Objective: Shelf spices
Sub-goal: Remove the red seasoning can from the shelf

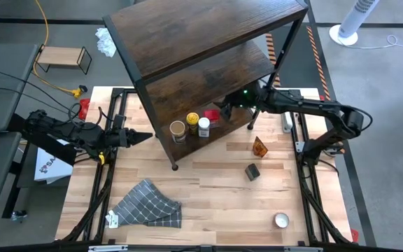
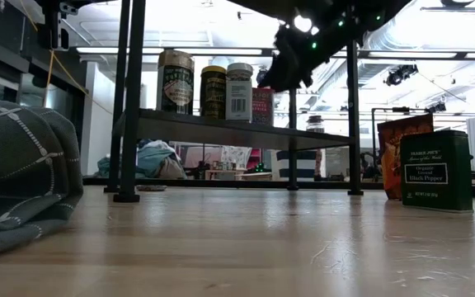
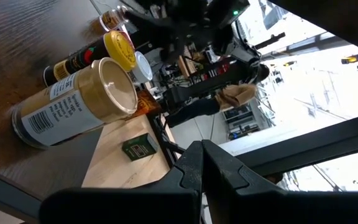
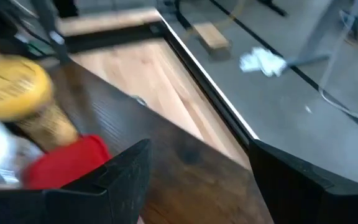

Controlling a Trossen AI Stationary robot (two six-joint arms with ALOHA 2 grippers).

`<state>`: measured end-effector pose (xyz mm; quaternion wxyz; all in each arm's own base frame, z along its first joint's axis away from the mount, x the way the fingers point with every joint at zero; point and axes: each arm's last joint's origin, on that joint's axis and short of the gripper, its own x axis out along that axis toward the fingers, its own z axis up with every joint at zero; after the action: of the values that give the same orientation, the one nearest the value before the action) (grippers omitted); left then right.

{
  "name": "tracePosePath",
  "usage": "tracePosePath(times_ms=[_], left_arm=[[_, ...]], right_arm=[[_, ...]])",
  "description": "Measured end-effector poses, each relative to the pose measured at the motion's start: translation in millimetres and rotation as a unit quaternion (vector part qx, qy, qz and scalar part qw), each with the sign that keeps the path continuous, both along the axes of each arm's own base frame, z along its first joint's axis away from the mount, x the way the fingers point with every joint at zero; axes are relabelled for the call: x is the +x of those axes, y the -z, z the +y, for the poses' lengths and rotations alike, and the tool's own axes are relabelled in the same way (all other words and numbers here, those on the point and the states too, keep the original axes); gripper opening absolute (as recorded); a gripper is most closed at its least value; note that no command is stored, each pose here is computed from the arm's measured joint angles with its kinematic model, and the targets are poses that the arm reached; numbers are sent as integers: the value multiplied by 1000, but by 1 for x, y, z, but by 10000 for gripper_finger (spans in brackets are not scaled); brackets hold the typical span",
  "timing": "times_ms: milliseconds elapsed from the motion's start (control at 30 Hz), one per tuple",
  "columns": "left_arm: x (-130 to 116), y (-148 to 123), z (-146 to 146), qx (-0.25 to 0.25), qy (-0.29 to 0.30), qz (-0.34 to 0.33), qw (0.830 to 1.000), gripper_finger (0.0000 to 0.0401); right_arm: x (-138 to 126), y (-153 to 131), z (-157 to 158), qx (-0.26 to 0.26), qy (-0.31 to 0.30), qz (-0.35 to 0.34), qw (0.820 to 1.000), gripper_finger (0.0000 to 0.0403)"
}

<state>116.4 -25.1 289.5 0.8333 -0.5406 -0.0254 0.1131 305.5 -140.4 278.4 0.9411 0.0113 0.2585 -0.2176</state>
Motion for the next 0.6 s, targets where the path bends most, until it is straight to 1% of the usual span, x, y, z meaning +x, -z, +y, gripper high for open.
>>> tracePosePath(times_ms=[100,200,400,600], left_arm=[[0,0,0,3,-1,1,1000,0],[0,0,0,4,-1,1,1000,0],[0,0,0,13,0,3,1000,0],[0,0,-1,14,12,3,1000,0]], right_arm=[[8,10,3,-5,12,19,1000,263],[10,12,9,1,7,20,1000,263],[4,9,25,16,-9,53,998,263],[-2,2,45,36,-25,66,997,263]])
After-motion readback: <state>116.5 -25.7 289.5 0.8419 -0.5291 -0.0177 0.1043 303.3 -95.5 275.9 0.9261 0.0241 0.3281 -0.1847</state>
